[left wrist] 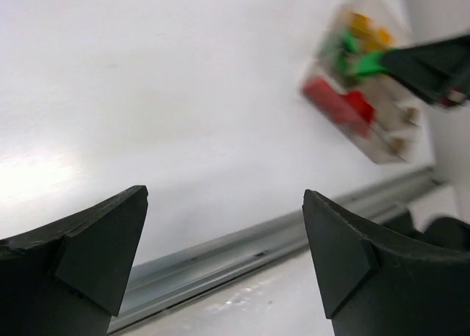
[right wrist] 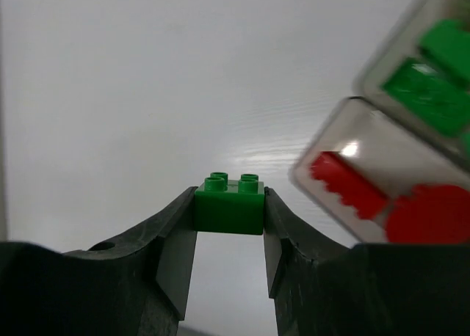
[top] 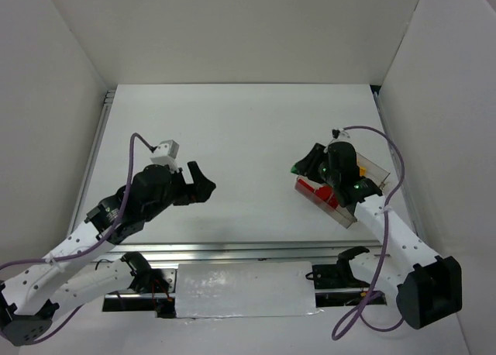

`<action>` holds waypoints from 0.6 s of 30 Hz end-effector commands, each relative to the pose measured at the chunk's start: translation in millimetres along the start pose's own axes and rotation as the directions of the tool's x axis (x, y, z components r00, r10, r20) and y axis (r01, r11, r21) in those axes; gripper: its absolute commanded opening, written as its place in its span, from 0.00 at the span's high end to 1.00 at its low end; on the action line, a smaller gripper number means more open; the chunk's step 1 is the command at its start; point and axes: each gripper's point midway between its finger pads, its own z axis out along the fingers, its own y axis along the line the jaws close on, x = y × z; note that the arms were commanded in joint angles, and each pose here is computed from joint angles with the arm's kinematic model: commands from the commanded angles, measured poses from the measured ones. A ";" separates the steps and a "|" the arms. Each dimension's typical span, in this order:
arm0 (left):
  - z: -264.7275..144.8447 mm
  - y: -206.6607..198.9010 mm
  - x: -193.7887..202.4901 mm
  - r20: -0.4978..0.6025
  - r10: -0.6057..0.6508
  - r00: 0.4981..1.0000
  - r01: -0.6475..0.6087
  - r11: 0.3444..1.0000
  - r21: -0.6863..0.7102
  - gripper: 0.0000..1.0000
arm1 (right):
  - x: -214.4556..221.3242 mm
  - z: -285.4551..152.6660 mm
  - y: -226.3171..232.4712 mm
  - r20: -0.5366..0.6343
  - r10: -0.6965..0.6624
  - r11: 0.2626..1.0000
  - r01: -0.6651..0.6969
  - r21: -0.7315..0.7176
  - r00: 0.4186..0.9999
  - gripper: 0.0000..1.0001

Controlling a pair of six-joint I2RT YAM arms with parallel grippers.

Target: Sort the legos into containers by color

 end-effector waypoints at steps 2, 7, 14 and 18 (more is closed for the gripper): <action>-21.6 64.2 -6.2 0.059 -0.001 0.998 0.020 0.945 -0.325 0.00 | -36.3 -27.6 -96.3 0.227 0.059 0.865 -0.163 0.474 0.972 1.00; -35.9 59.7 -9.6 0.041 0.046 0.998 -0.033 0.958 -0.283 0.00 | -64.1 -48.9 -137.3 0.322 0.017 0.738 -0.229 0.635 0.947 1.00; -38.0 42.0 -5.9 0.018 0.102 0.995 -0.098 0.983 -0.157 0.01 | -58.0 -48.2 -186.0 0.279 0.021 0.587 -0.238 0.774 0.960 0.99; -35.9 41.2 -0.8 -0.009 0.123 0.992 -0.123 0.981 -0.147 0.01 | -57.2 -50.9 -194.6 0.277 0.025 0.552 -0.245 0.797 0.960 0.84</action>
